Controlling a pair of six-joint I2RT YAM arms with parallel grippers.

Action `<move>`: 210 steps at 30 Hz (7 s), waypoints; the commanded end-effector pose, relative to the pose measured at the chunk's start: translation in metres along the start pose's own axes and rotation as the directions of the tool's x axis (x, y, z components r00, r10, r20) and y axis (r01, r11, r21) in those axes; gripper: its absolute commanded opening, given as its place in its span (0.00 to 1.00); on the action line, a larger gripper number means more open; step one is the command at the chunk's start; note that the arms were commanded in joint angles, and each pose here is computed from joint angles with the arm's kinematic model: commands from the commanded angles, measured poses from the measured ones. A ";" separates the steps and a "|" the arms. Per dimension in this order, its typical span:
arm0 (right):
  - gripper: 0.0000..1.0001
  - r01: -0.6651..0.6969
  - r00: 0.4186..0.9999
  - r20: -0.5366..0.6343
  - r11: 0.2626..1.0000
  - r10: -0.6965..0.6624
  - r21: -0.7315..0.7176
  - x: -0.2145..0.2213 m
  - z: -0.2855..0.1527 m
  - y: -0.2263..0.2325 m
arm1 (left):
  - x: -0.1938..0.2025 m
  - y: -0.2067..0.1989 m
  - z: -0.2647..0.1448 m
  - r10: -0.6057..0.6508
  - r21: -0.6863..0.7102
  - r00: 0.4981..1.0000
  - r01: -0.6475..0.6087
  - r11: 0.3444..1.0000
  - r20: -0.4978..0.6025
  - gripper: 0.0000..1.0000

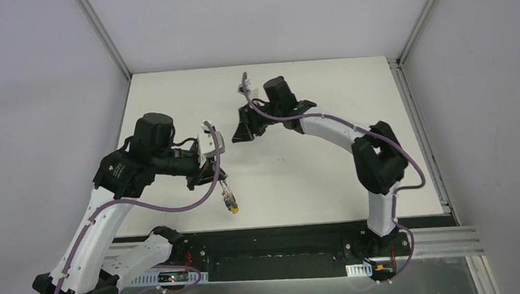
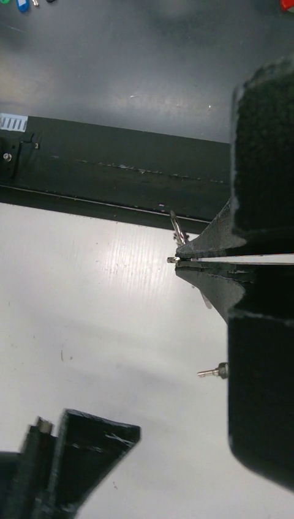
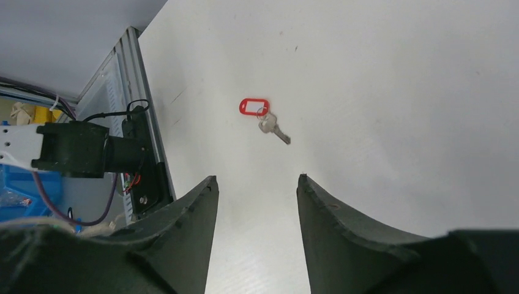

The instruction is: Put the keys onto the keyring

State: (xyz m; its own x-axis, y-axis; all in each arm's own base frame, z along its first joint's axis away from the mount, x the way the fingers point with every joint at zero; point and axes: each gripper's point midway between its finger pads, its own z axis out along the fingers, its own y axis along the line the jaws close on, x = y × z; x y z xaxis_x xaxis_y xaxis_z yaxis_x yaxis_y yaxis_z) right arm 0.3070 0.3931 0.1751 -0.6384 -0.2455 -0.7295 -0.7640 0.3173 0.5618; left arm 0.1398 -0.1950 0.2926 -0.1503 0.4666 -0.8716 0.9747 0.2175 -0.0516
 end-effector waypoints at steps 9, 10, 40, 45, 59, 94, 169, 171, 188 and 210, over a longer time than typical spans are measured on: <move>0.58 0.210 0.916 -0.351 0.978 -0.192 0.013 0.064 0.128 0.014 | 0.013 -0.033 -0.023 0.003 -0.003 1.000 -0.003 1.000 0.025 0.00; 0.58 0.236 0.905 -0.368 0.971 -0.211 0.024 0.069 0.133 0.013 | 0.012 -0.034 -0.024 0.004 -0.001 0.999 -0.004 1.000 0.031 0.00; 0.54 0.531 0.761 -0.478 0.844 -0.438 0.072 0.101 0.184 -0.001 | 0.019 -0.038 -0.019 0.003 0.022 0.999 -0.004 1.000 0.049 0.00; 0.47 0.582 0.715 -0.519 0.810 -0.469 0.070 0.116 0.182 -0.004 | 0.018 -0.039 -0.020 0.006 0.021 0.999 -0.007 1.000 0.050 0.00; 0.14 0.651 0.668 -0.546 0.753 -0.506 0.100 0.118 0.163 -0.006 | 0.015 -0.037 -0.018 0.008 0.026 0.999 -0.009 1.000 0.047 0.00; 0.00 0.237 0.925 -0.328 0.967 -0.194 0.096 0.122 -0.074 -0.002 | -0.005 0.016 0.022 -0.034 0.048 0.999 0.033 0.998 0.003 0.00; 0.12 0.092 0.877 -0.479 0.967 0.034 0.238 0.200 -0.106 -0.061 | -0.009 0.024 0.041 -0.065 0.072 0.996 0.061 0.996 0.064 0.00; 0.12 0.091 0.877 -0.479 0.967 0.035 0.238 0.201 -0.106 -0.061 | -0.009 0.024 0.040 -0.064 0.070 0.996 0.060 0.996 0.065 0.00; 0.12 0.098 0.861 -0.507 0.969 0.032 0.228 0.210 -0.105 -0.058 | -0.009 0.024 0.040 -0.061 0.071 0.996 0.056 0.996 0.064 0.00; 0.10 0.101 0.850 -0.525 0.968 0.036 0.229 0.216 -0.108 -0.058 | -0.008 0.023 0.040 -0.062 0.073 0.996 0.057 0.996 0.062 0.00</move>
State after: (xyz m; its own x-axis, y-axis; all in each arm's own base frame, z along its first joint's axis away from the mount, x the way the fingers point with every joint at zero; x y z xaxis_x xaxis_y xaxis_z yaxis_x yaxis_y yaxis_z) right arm 0.2107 0.2257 0.0262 -0.6307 -0.6626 -0.4040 -0.7747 0.5070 0.3778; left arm 0.1764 -0.2258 0.2624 -0.2460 0.4358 -0.8658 0.9621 0.2185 -0.1633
